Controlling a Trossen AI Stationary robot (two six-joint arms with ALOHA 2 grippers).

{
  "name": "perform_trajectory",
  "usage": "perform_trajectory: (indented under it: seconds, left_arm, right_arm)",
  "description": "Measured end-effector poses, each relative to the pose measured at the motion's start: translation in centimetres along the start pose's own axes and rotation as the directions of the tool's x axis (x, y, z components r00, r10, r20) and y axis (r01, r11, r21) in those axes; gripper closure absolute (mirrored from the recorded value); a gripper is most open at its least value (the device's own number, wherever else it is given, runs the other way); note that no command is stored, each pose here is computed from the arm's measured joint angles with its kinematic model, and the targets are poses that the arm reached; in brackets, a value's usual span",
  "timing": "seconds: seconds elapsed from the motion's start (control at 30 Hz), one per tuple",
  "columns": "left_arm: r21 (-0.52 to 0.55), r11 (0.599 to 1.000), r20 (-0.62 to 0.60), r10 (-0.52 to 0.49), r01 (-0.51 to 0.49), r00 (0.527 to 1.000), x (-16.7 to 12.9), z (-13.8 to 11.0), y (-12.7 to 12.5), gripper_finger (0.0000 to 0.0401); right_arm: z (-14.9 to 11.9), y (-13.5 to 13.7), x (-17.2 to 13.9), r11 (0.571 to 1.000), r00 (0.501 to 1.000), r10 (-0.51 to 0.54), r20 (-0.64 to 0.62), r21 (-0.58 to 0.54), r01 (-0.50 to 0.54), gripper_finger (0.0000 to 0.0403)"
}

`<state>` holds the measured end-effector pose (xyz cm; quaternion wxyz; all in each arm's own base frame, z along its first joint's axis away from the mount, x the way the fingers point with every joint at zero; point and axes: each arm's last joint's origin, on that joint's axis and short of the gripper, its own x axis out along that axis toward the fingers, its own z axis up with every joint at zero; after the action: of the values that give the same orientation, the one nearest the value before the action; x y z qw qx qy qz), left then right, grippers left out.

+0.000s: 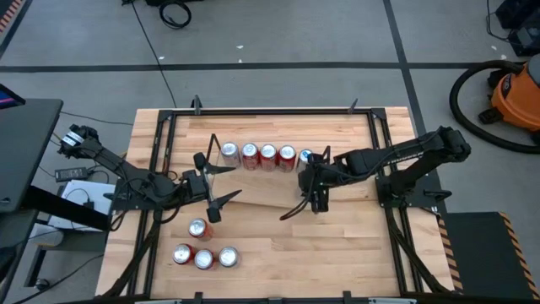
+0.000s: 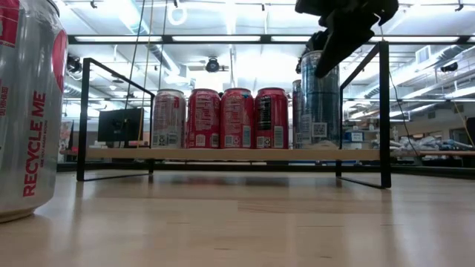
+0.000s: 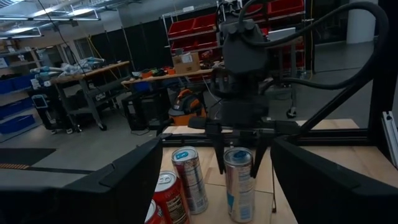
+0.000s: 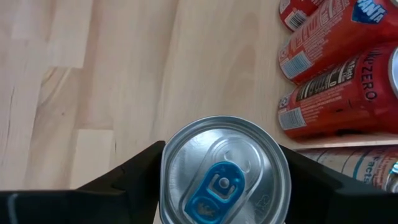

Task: Place canned beverage on shelf
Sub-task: Put the blue soda can aligned with the other blue soda can on the shelf

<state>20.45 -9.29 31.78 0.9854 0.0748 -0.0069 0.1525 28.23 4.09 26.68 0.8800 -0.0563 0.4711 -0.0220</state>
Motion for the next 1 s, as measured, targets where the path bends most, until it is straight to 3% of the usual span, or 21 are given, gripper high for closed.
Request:
perform_trajectory:
  seconds: [0.33,1.0]
  left_arm:
    - [-0.011,1.0,-0.001,0.0,0.0,1.0,0.0,0.0,0.0,0.0093]
    - [-0.007,1.0,-0.01,-0.002,0.002,1.0,0.0,-0.1,0.0,0.0093]
  right_arm:
    - [-0.2,-0.1,-0.1,1.0,1.0,-0.011,-0.022,0.011,0.011,0.0107]
    - [1.1,-0.3,-2.5,0.994,0.994,-0.108,-0.014,0.0,0.108,0.0105]
